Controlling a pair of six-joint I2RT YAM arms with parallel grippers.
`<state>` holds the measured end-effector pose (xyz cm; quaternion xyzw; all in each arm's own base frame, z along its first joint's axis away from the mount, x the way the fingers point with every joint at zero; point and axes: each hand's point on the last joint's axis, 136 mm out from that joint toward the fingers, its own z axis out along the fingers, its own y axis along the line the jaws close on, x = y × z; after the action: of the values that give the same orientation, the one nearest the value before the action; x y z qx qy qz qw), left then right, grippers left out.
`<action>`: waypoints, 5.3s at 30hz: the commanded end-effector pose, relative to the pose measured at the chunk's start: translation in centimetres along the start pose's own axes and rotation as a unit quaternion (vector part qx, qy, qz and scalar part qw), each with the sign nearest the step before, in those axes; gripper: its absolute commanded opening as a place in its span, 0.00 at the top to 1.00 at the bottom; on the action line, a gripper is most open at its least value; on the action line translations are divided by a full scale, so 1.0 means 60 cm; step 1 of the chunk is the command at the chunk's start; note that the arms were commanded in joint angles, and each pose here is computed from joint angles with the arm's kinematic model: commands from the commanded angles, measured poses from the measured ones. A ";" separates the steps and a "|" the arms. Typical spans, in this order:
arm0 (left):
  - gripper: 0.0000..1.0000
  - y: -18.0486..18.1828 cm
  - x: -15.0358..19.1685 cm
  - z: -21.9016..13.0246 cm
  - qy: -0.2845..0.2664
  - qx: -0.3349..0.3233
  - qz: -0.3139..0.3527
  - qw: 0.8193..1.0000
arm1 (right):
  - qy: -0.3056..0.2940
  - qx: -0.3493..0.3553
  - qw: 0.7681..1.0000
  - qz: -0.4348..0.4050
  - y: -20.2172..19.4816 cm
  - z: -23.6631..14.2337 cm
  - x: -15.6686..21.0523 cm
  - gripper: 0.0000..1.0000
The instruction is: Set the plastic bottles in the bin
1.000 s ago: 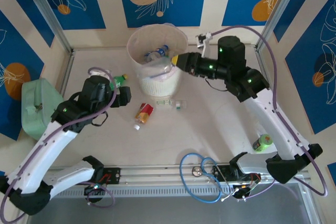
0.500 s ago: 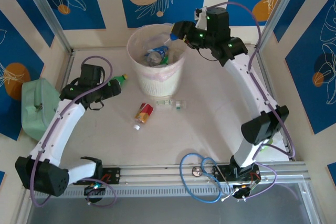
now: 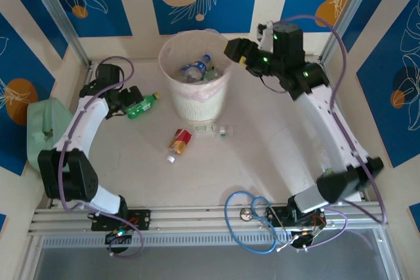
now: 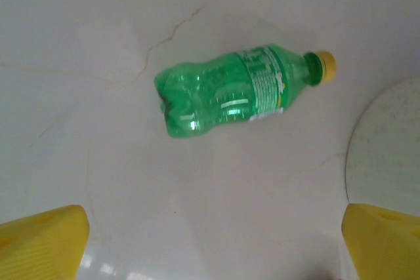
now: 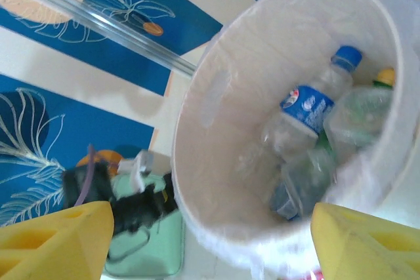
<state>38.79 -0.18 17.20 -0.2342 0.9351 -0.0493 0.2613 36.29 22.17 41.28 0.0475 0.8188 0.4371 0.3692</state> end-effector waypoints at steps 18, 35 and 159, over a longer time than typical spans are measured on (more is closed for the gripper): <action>0.02 -0.059 -0.050 0.199 0.077 0.022 0.099 0.992 | 0.042 0.068 0.997 0.023 -0.112 -0.165 0.208 0.17; 0.09 -0.052 0.048 0.205 0.141 0.011 0.128 0.982 | 0.054 0.069 0.996 0.033 -0.134 -0.154 0.220 0.16; 0.11 -0.152 0.331 -0.039 0.085 0.204 0.185 0.957 | 0.070 0.094 0.991 0.064 -0.191 -0.153 0.253 0.18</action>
<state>24.65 -15.47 11.71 -0.0108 0.9616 -0.1779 0.2086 22.82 14.90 27.32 0.1083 0.8761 0.3789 0.2778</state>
